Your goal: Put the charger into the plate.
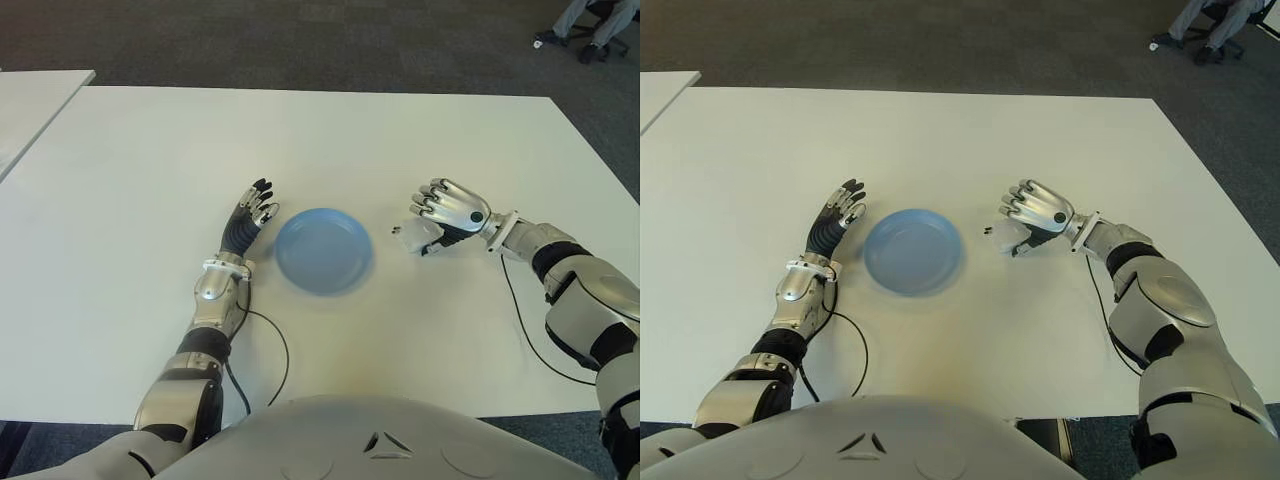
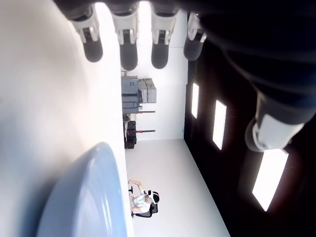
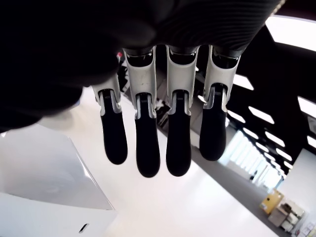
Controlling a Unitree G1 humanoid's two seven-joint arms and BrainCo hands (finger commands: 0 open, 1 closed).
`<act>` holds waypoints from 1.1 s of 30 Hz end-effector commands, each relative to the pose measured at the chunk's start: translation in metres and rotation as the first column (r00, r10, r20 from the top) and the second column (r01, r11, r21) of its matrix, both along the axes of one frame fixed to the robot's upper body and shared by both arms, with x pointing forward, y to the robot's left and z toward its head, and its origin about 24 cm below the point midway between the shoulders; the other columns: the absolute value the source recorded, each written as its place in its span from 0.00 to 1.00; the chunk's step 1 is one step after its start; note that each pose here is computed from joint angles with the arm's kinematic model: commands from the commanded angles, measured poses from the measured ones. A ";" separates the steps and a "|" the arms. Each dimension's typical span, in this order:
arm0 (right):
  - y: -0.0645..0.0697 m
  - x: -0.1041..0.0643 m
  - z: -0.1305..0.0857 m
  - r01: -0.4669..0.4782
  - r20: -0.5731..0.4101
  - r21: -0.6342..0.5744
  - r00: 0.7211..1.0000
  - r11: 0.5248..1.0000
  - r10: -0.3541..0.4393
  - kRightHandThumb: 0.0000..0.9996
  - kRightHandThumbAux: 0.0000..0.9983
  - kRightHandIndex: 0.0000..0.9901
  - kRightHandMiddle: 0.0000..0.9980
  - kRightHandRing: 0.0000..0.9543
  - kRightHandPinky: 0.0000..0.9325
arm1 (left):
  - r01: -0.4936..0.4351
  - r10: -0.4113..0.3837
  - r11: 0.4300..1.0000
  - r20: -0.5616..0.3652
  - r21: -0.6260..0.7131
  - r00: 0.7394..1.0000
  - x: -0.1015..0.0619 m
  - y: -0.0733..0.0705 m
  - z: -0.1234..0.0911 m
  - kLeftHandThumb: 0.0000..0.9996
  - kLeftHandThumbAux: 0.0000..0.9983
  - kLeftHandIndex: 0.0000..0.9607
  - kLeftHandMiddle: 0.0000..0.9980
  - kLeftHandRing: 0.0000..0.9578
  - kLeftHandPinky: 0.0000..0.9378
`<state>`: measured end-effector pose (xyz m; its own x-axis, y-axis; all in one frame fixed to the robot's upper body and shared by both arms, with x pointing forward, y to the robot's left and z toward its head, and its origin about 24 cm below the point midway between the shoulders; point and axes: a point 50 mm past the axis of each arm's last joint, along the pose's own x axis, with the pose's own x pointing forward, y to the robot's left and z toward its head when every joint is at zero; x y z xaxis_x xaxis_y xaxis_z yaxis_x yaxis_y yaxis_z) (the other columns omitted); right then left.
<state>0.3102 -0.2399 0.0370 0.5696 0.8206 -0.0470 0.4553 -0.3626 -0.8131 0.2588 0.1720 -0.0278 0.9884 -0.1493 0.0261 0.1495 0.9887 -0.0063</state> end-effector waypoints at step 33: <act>0.010 -0.017 -0.020 0.075 -0.101 0.213 0.993 0.974 -0.054 0.73 0.71 0.45 0.89 0.93 0.96 | -0.110 0.102 0.990 -0.085 -0.092 0.991 -0.004 0.005 -0.013 0.00 0.48 0.00 0.04 0.04 0.04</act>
